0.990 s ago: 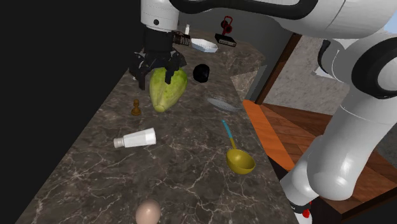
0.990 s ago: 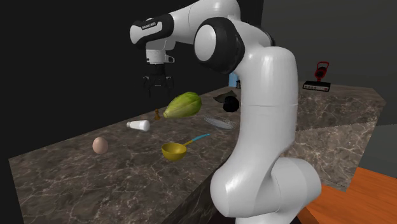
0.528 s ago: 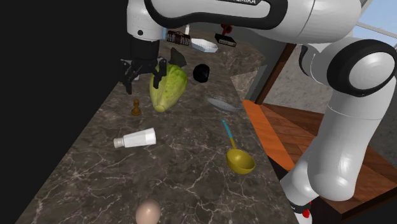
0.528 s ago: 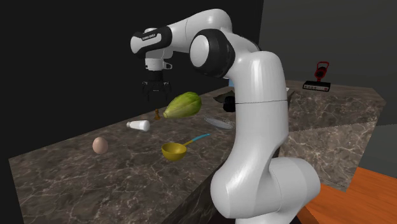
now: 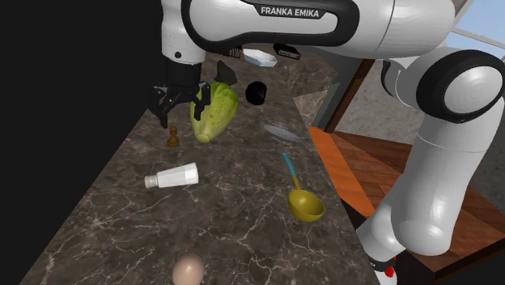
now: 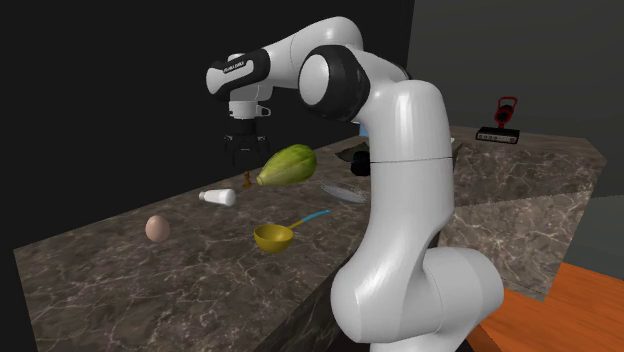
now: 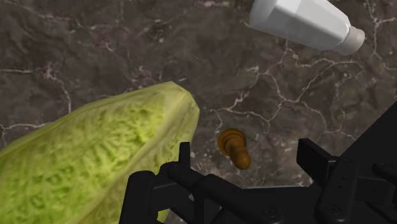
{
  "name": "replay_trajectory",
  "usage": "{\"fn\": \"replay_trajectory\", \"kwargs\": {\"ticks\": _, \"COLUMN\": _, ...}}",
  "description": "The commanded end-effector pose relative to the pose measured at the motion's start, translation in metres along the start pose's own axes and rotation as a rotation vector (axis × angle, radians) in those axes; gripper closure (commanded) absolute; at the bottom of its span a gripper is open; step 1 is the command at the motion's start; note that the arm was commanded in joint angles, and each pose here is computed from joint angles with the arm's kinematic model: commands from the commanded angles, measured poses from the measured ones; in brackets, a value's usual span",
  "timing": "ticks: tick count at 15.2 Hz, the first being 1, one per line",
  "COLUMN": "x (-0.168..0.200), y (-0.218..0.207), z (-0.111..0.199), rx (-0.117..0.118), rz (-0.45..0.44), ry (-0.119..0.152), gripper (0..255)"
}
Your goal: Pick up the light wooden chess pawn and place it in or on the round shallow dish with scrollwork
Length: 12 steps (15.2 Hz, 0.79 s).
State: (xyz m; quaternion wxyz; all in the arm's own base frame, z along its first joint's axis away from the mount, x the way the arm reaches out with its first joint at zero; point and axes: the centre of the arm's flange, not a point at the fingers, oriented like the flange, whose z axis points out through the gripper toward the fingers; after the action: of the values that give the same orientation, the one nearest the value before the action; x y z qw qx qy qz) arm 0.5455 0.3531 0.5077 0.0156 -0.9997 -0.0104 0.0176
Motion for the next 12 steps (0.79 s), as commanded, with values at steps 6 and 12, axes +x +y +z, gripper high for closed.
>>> {"fn": "replay_trajectory", "kwargs": {"ticks": 6, "x": 0.0000, "y": 0.0000, "z": 0.0001, "rx": 0.000, "rz": 0.000, "ry": 0.000, "gripper": 255}}
{"fn": "replay_trajectory", "kwargs": {"ticks": 12, "x": 0.0000, "y": 0.0000, "z": 0.0001, "rx": 0.000, "rz": 0.000, "ry": 0.000, "gripper": 255}}
